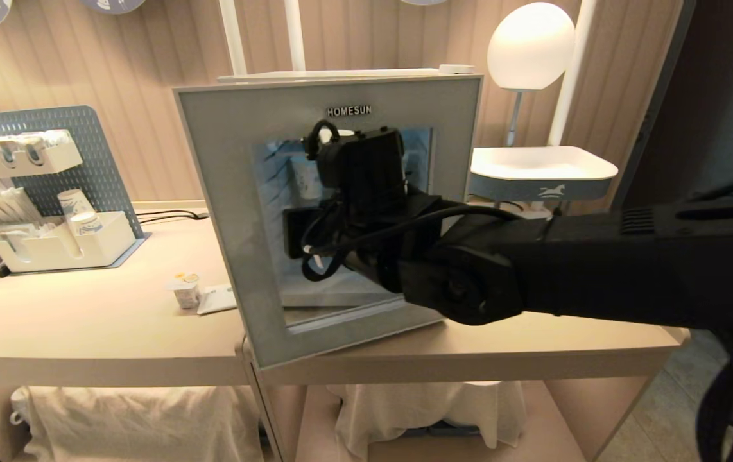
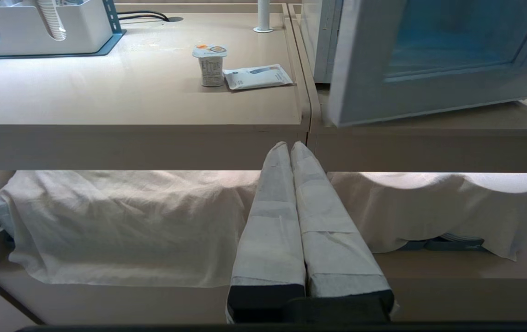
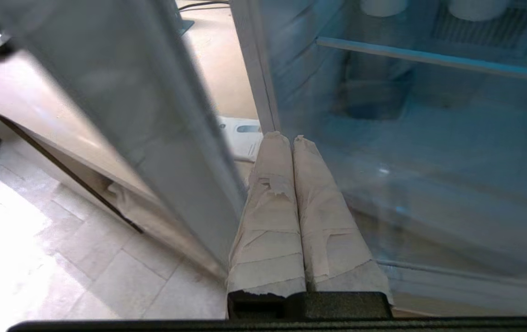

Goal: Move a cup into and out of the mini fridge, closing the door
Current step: Close the freezer door

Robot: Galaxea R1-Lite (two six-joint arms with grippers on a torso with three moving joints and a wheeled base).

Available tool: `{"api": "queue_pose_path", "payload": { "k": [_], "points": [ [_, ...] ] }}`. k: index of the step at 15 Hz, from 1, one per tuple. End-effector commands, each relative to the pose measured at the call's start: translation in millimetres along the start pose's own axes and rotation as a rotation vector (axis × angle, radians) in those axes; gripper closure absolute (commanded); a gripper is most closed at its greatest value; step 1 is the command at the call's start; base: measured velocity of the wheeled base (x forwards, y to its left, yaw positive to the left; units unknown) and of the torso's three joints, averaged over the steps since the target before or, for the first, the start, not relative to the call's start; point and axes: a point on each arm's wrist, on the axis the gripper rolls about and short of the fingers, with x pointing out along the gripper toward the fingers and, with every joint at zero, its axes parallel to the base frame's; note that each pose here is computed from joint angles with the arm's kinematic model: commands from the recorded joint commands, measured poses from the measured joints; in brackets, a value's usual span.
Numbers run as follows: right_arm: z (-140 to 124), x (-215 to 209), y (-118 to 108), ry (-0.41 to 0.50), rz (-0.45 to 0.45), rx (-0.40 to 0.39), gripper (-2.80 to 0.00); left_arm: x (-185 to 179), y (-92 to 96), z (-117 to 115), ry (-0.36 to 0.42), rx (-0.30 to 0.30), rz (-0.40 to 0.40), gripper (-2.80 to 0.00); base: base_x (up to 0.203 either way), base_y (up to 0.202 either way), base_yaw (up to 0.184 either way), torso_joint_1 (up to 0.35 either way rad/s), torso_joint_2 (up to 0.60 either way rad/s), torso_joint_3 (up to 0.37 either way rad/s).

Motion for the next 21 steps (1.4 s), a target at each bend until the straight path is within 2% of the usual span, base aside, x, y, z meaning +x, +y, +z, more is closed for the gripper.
{"api": "queue_pose_path", "payload": {
  "k": [1, 3, 5, 9, 11, 14, 17, 21],
  "points": [
    [-31, 34, 5, 0.03, -0.001, -0.06, 0.0, 0, 0.0, 0, 0.002, 0.0, 0.0, 0.0, 0.0, 0.0, 0.0, 0.0, 0.0, 0.0],
    [-35, 41, -1, 0.021, 0.0, -0.113, 0.0, 0, 0.0, 0, 0.002, 0.0, 0.001, 0.0, 0.0, 0.0, 0.0, 0.0, 0.0, 0.0],
    [-36, 50, -15, -0.004, -0.016, -0.119, 0.0, 0, 0.0, 0, 0.001, -0.002, 0.0, 0.0, 0.0, 0.0, 0.0, 0.0, 0.0, 0.0],
    [-27, 68, -74, -0.075, -0.125, -0.124, 0.0, 0, 0.0, 0, 0.001, -0.002, 0.0, 0.0, 0.0, 0.0, 0.0, 0.0, 0.0, 0.0],
    [-26, 73, -99, -0.079, -0.159, -0.119, 0.0, 0, 0.0, 0, 0.001, -0.002, 0.0, 0.0, 0.0, 0.0, 0.0, 0.0, 0.0, 0.0],
    [-21, 72, -108, -0.089, -0.168, -0.111, 0.0, 0, 0.0, 0, 0.001, -0.002, 0.001, 0.0, 0.0, 0.0, 0.0, 0.0, 0.0, 0.0],
    [8, 49, -109, -0.144, -0.196, -0.095, 0.0, 0, 0.0, 0, 0.001, -0.002, 0.0, 0.0, 0.0, 0.0, 0.0, 0.0, 0.0, 0.0],
    [64, -38, -134, -0.227, -0.309, -0.069, 0.0, 0, 0.0, 0, 0.002, -0.002, 0.001, 0.0, 0.0, 0.0, 0.0, 0.0, 0.0, 0.0]
  ]
}}
